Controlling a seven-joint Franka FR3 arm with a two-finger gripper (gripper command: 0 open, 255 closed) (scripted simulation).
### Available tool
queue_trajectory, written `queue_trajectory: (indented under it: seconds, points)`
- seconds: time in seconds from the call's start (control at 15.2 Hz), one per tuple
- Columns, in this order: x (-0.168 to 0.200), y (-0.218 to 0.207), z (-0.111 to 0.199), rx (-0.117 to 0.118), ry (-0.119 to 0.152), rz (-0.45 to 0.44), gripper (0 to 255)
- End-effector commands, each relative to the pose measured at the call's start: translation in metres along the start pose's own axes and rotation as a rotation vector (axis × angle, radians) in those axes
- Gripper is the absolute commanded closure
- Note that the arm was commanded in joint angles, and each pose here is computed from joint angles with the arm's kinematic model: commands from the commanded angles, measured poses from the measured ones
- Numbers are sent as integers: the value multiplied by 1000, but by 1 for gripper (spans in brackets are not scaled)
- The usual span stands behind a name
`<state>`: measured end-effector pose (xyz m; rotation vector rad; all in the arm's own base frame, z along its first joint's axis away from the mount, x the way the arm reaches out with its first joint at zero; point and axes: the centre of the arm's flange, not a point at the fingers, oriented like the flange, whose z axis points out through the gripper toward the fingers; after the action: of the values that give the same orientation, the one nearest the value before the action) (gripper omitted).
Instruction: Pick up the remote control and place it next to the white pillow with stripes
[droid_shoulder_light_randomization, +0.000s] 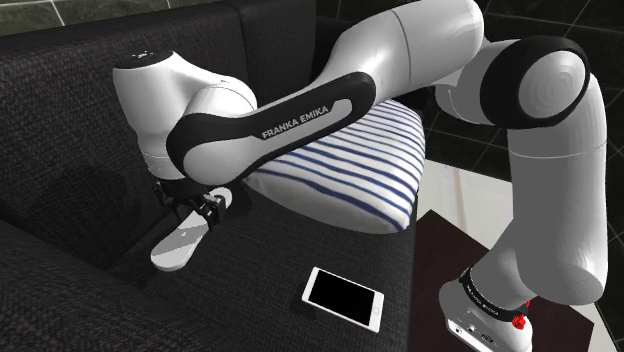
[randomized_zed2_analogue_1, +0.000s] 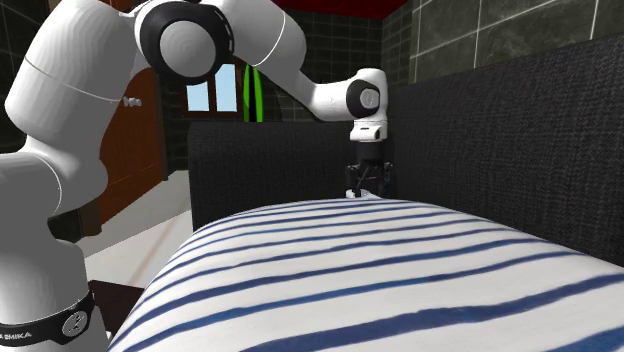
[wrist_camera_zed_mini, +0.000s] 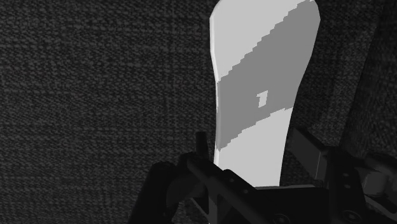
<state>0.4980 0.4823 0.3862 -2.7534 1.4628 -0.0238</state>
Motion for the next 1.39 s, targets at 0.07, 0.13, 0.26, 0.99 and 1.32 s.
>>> queue_trajectory:
  seconds: [0.07,0.13,0.26,0.99,1.32]
  points:
    - [1,-1,-16,0,0,0,255]
    - [1,-1,-21,0,0,0,255]
    - [1,-1,-32,0,0,0,255]
    - [1,-3,-90,0,0,0,255]
    - [1,-4,-116,0,0,0,255]
